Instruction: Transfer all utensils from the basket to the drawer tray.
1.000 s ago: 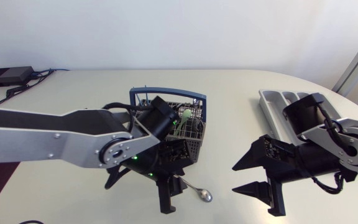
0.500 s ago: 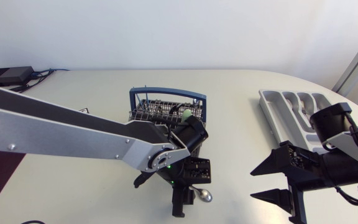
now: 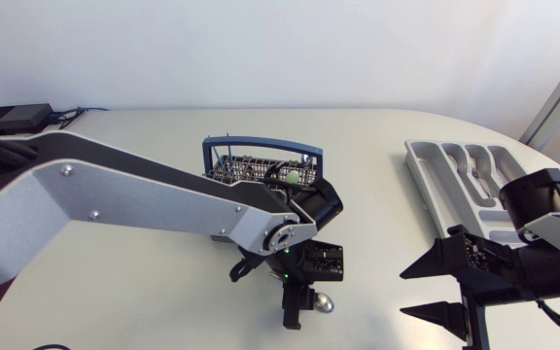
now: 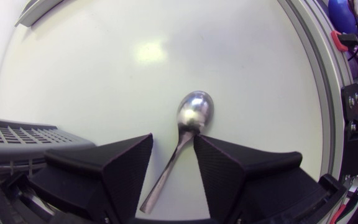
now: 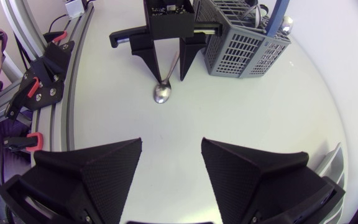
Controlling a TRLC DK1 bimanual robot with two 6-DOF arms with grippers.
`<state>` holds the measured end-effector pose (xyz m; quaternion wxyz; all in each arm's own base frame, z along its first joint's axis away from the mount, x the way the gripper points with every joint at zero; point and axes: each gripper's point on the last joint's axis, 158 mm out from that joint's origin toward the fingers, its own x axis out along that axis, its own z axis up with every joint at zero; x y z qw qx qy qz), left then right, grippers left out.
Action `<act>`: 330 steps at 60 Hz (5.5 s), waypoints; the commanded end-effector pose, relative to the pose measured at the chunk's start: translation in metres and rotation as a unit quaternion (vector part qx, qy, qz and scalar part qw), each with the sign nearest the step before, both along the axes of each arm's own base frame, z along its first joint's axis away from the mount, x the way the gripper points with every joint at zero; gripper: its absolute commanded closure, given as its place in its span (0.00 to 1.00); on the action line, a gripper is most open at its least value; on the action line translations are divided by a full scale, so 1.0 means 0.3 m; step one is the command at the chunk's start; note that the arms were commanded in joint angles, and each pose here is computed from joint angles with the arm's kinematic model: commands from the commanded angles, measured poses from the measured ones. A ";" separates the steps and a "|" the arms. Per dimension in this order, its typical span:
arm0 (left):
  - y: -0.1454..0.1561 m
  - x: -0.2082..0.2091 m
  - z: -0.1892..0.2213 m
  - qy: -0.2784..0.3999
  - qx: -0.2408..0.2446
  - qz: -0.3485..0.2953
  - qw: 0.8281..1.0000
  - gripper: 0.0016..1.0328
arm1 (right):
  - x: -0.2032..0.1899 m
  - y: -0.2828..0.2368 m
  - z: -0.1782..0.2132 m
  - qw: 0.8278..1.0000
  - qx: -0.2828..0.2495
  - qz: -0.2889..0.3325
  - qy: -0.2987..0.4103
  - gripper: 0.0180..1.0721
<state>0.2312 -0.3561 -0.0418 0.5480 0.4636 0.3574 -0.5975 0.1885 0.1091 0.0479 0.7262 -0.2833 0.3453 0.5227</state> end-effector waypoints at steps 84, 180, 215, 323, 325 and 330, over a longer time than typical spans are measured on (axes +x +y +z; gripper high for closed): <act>-0.092 0.007 0.415 0.100 -0.193 0.112 0.970 0.97 | -0.013 0.075 0.106 0.998 0.065 -0.019 -0.004 0.33; -0.204 0.020 0.920 0.208 -0.449 0.176 0.851 0.97 | 0.177 0.289 0.519 0.955 0.294 -0.041 0.008 0.90; -0.194 0.051 1.021 0.187 -0.476 0.171 0.842 0.31 | 0.185 0.301 0.490 0.954 0.292 -0.043 0.046 0.95; 0.093 0.236 0.721 0.000 -0.288 0.276 0.917 0.07 | 0.293 -1.255 -0.253 0.923 -0.382 -0.034 0.015 0.93; 0.095 0.235 0.717 -0.002 -0.286 0.276 0.918 0.07 | 0.296 -1.255 -0.249 0.923 -0.384 -0.036 0.011 0.88; 0.100 0.238 0.709 -0.004 -0.281 0.279 0.918 0.07 | 0.301 -1.248 -0.242 0.921 -0.388 -0.037 0.004 0.77</act>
